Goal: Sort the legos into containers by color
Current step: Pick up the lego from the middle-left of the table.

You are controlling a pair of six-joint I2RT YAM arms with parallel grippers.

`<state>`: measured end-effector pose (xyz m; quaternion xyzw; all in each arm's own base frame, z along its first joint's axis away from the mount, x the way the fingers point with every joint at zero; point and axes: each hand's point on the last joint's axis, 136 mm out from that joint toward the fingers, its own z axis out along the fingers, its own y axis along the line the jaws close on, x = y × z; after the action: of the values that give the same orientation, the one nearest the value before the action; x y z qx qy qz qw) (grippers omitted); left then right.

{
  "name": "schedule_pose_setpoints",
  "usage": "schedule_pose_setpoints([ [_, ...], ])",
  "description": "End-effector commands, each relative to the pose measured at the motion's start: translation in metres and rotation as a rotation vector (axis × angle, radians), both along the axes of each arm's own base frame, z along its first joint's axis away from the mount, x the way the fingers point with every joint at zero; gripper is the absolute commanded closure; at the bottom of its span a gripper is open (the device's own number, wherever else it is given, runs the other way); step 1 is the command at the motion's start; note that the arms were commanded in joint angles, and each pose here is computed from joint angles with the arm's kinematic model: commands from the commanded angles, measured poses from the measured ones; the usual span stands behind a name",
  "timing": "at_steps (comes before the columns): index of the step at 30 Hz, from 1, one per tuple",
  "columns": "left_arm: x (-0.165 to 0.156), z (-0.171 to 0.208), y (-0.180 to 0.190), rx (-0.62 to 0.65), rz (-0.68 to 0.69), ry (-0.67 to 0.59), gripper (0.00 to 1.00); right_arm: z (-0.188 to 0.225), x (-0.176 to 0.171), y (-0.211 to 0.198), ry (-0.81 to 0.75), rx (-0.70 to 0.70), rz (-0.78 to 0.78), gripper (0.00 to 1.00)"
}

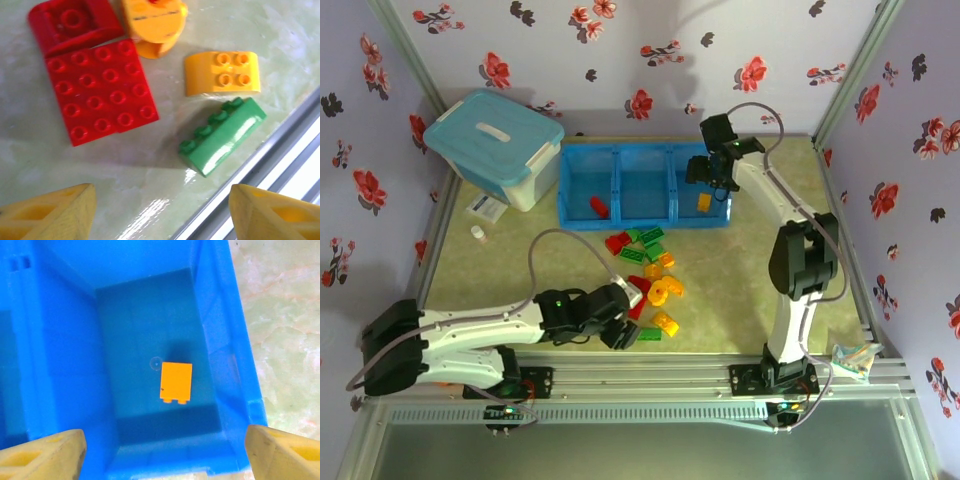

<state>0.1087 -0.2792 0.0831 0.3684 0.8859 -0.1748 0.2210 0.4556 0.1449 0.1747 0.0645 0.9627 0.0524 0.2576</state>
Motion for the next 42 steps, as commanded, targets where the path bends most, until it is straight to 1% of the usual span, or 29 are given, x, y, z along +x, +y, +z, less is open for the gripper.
schedule_pose_setpoints([
  [1, -0.008, 0.019, -0.027, -0.057, -0.141, -0.024, 0.28, 0.030, -0.024, 0.007, -0.067, 0.023, 0.034, 0.17],
  [5, -0.020, 0.017, -0.041, -0.046, -0.248, 0.009, 0.29, 0.040, -0.045, 0.007, -0.108, 0.060, 0.054, 0.16],
  [9, -0.031, 0.001, -0.050, 0.038, -0.327, 0.053, 0.31, 0.050, -0.060, 0.002, -0.136, 0.077, 0.063, 0.16],
  [13, -0.036, -0.014, -0.057, 0.115, -0.364, 0.081, 0.32, 0.052, -0.072, 0.003, -0.141, 0.111, 0.077, 0.17],
  [21, -0.033, -0.030, -0.065, 0.168, -0.382, 0.082, 0.33, 0.037, -0.093, 0.002, -0.144, 0.172, 0.068, 0.18],
  [28, -0.025, -0.042, -0.065, 0.238, -0.387, 0.056, 0.36, 0.024, -0.110, -0.005, -0.143, 0.188, 0.048, 0.19],
  [35, -0.019, -0.042, -0.062, 0.256, -0.369, 0.028, 0.37, 0.017, -0.120, -0.009, -0.142, 0.199, 0.037, 0.19],
  [42, -0.015, -0.054, -0.055, 0.310, -0.361, 0.016, 0.37, 0.012, -0.127, -0.012, -0.142, 0.203, 0.027, 0.19],
])
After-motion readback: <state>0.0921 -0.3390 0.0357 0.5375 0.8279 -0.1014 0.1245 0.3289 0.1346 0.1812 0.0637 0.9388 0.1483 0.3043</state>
